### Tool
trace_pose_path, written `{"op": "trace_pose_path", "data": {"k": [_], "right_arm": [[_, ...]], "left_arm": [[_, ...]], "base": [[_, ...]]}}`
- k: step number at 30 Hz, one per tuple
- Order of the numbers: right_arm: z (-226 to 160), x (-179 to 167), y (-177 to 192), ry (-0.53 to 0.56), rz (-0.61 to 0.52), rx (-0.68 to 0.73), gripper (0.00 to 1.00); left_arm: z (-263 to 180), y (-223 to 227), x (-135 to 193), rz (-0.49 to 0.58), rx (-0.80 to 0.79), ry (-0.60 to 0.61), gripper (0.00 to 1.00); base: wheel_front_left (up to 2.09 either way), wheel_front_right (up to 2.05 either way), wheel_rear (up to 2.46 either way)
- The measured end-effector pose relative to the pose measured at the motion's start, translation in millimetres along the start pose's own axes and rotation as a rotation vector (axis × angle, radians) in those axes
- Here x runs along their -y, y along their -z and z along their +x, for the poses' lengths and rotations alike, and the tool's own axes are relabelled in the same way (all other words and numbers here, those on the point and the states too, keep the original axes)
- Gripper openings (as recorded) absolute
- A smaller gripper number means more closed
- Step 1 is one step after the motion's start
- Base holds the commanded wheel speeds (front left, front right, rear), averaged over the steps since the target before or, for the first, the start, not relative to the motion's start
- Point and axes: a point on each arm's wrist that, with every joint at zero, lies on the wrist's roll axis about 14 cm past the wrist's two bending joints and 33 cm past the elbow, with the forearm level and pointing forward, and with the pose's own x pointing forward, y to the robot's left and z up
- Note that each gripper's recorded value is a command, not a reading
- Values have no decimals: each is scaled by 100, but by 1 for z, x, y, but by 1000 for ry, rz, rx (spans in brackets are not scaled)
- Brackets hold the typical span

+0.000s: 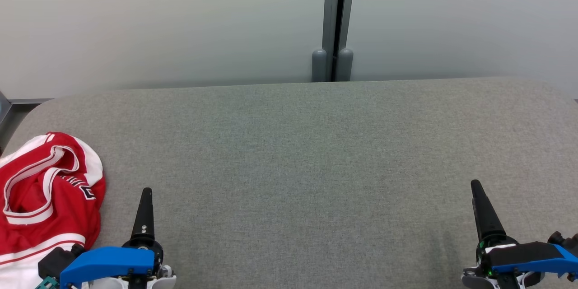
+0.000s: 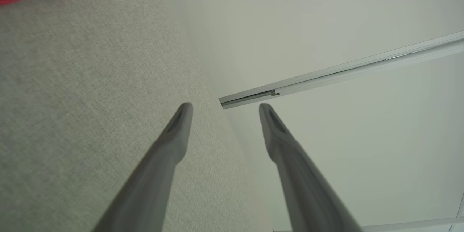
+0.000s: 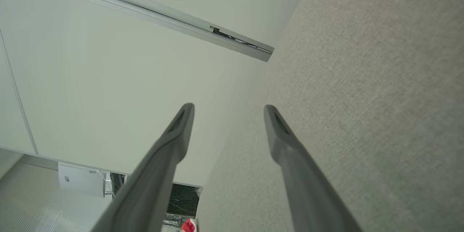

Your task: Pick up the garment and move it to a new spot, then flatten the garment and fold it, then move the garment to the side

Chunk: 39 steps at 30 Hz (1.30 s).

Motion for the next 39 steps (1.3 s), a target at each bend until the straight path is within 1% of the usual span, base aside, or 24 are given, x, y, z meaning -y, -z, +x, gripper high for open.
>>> {"op": "trace_pose_path", "data": {"k": [11,18,25,39], "right_arm": [[0,-4,0,-16,-198,10,100],[-3,-4,2,-21,-310,10,100],[-3,-8,2,-37,-401,19,100],[-3,-11,4,-59,-555,28,100]], "left_arm": [[-1,6,2,174,-1,6,100],[-2,8,5,307,-2,14,100],[-2,8,8,447,3,30,100],[-5,14,10,644,4,54,100]], "base": [[0,0,0],[0,0,0],[0,0,0],[0,0,0]]}}
